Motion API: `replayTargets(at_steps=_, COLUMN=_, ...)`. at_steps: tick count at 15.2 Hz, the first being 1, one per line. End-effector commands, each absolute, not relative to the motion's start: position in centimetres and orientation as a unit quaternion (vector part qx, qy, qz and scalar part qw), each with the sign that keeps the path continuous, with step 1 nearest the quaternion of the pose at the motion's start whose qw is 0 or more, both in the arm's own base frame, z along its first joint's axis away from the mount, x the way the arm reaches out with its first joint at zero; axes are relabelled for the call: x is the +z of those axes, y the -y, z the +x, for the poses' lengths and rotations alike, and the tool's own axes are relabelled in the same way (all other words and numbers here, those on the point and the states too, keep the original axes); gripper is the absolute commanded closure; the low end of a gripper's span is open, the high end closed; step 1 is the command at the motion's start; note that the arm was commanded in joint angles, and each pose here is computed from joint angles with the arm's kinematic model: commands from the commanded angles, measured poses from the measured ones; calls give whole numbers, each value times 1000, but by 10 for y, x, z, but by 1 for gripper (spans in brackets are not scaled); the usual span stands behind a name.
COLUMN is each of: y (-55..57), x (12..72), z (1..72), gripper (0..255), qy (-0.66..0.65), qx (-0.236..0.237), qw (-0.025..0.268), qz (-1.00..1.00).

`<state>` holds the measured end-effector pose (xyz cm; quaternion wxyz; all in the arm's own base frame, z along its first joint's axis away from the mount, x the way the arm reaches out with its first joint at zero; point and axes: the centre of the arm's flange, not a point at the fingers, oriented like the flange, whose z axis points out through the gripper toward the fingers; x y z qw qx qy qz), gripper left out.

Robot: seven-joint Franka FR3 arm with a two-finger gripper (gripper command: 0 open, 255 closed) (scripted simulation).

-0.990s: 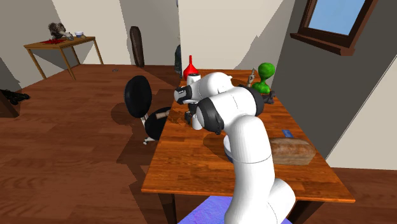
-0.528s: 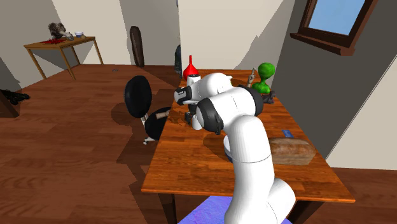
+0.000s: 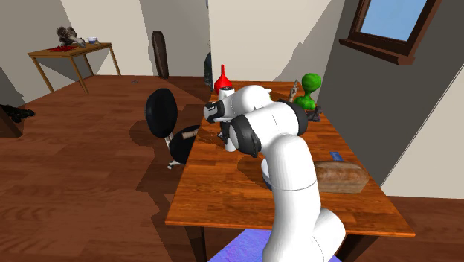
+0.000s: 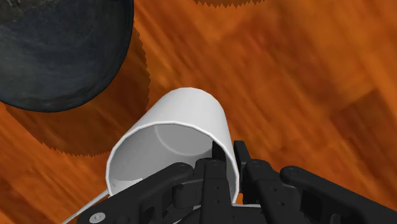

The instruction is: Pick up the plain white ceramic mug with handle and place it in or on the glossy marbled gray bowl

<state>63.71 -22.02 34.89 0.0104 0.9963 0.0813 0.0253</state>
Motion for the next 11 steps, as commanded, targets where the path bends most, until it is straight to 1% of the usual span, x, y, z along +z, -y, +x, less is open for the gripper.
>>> replayTargets(at_steps=1, y=220, x=349, z=637, gripper=255, qy=-81, qx=25, qw=10, qz=996)
replayTargets(at_steps=3, y=220, x=349, z=637, gripper=255, qy=-81, qx=25, qw=10, qz=996)
replayTargets(at_steps=11, y=220, x=391, z=637, gripper=255, qy=-81, qx=25, qw=10, qz=996)
